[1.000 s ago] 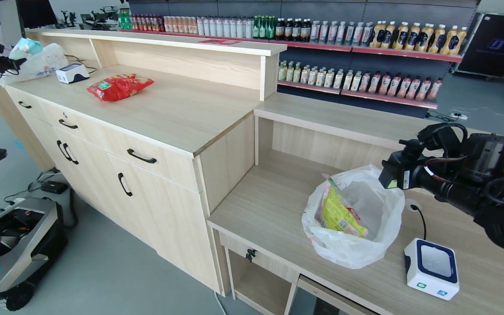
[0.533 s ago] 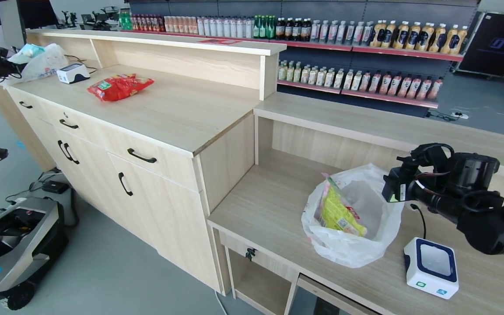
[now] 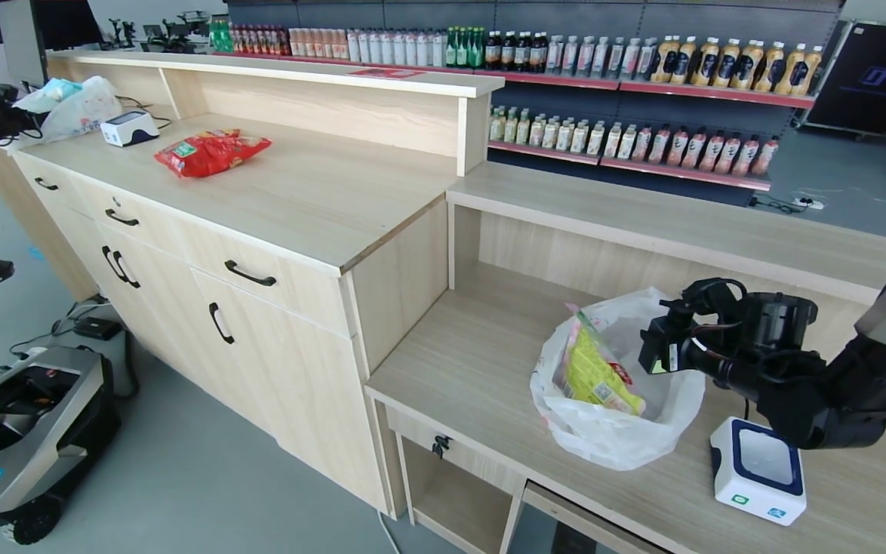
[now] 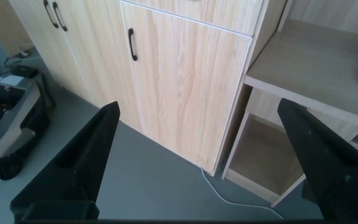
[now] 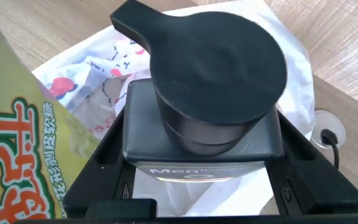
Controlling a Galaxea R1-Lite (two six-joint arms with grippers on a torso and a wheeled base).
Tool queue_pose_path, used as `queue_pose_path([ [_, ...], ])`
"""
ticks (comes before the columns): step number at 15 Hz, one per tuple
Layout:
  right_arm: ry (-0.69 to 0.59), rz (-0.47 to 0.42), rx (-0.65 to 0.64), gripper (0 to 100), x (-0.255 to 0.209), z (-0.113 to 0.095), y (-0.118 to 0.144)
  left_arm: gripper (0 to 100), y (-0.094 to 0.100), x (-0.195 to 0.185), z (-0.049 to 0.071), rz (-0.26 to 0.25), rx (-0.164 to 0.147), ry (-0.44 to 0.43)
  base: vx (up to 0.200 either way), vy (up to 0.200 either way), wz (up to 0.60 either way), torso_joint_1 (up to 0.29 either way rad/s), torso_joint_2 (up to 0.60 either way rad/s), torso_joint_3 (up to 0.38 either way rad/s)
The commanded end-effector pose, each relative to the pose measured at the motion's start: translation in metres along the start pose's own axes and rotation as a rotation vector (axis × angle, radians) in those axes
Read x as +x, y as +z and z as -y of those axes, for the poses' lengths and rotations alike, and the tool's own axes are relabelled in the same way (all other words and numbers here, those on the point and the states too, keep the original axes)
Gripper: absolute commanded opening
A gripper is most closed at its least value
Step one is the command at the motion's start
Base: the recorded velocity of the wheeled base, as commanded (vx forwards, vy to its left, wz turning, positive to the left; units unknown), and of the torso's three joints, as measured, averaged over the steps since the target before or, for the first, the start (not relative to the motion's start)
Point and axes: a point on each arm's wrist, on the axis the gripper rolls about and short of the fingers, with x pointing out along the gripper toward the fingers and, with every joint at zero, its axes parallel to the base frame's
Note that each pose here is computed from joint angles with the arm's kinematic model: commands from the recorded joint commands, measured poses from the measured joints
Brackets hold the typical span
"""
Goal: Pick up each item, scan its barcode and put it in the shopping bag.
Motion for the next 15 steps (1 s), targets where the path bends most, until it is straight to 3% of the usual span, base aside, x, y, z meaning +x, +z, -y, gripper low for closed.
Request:
queue_pose_path([
  [1, 0.024, -0.043, -0.001, 0, 0.008, -0.008, -0.016, 100, 0.0, 0.0, 0.0, 0.0, 0.0, 0.001, 0.0, 0.0, 0.0, 0.0, 0.0, 0.0],
  [9, 0.029, -0.041, -0.036, 0, 0.025, -0.016, -0.051, 100, 0.0, 0.0, 0.0, 0.0, 0.0, 0.001, 0.0, 0.0, 0.0, 0.0, 0.0, 0.0],
  [15, 0.039, -0.044, -0.04, 0, 0.029, -0.019, -0.056, 100, 0.0, 0.0, 0.0, 0.0, 0.0, 0.0, 0.0, 0.0, 0.0, 0.0, 0.0, 0.0],
])
